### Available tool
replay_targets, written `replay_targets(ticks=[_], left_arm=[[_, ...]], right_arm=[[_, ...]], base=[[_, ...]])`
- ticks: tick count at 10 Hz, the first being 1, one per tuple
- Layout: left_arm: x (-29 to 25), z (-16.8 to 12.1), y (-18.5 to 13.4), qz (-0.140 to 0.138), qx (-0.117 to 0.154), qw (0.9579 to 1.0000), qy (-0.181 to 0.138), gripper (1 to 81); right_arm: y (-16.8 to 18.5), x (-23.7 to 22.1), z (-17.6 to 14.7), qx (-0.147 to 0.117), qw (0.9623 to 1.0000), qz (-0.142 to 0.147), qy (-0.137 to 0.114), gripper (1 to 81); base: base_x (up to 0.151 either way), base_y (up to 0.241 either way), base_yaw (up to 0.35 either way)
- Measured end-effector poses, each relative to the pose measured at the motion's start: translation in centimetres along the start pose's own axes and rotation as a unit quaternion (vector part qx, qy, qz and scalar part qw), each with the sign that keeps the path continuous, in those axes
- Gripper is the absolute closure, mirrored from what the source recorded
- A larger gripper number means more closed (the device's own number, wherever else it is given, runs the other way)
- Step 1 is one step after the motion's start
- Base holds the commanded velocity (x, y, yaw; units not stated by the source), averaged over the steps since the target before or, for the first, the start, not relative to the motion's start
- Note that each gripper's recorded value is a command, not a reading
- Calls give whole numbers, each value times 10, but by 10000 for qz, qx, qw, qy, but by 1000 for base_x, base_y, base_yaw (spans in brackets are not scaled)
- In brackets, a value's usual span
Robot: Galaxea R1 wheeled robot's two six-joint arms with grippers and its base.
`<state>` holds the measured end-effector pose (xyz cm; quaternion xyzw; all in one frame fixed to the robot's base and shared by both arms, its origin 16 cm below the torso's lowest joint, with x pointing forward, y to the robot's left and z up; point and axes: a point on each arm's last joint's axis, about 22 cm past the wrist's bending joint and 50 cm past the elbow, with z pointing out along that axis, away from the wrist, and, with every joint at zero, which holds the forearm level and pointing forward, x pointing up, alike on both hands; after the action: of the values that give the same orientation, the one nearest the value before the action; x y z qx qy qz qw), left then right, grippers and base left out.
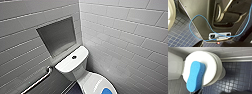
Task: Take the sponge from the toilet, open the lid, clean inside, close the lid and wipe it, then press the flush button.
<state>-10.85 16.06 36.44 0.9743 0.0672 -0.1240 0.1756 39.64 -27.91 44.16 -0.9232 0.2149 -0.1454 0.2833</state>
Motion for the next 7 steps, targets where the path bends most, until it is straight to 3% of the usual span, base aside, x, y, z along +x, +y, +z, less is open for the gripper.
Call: replay_targets(ticks=[3, 5, 7], left_arm=[[33, 22, -5, 72, -21, 9998, 186, 10], [51, 35, -8, 105, -30, 9996, 278, 10], [44, 44, -10, 48, -29, 9999, 124, 10]], right_arm=[[-27, 22, 33, 305, 9990, 281, 176, 10], [-19, 34, 45, 286, 9987, 321, 275, 10], [-5, 28, 63, 216, 9989, 387, 175, 10]], base=[[0, 0, 0], [0, 0, 0], [0, 0, 0]])
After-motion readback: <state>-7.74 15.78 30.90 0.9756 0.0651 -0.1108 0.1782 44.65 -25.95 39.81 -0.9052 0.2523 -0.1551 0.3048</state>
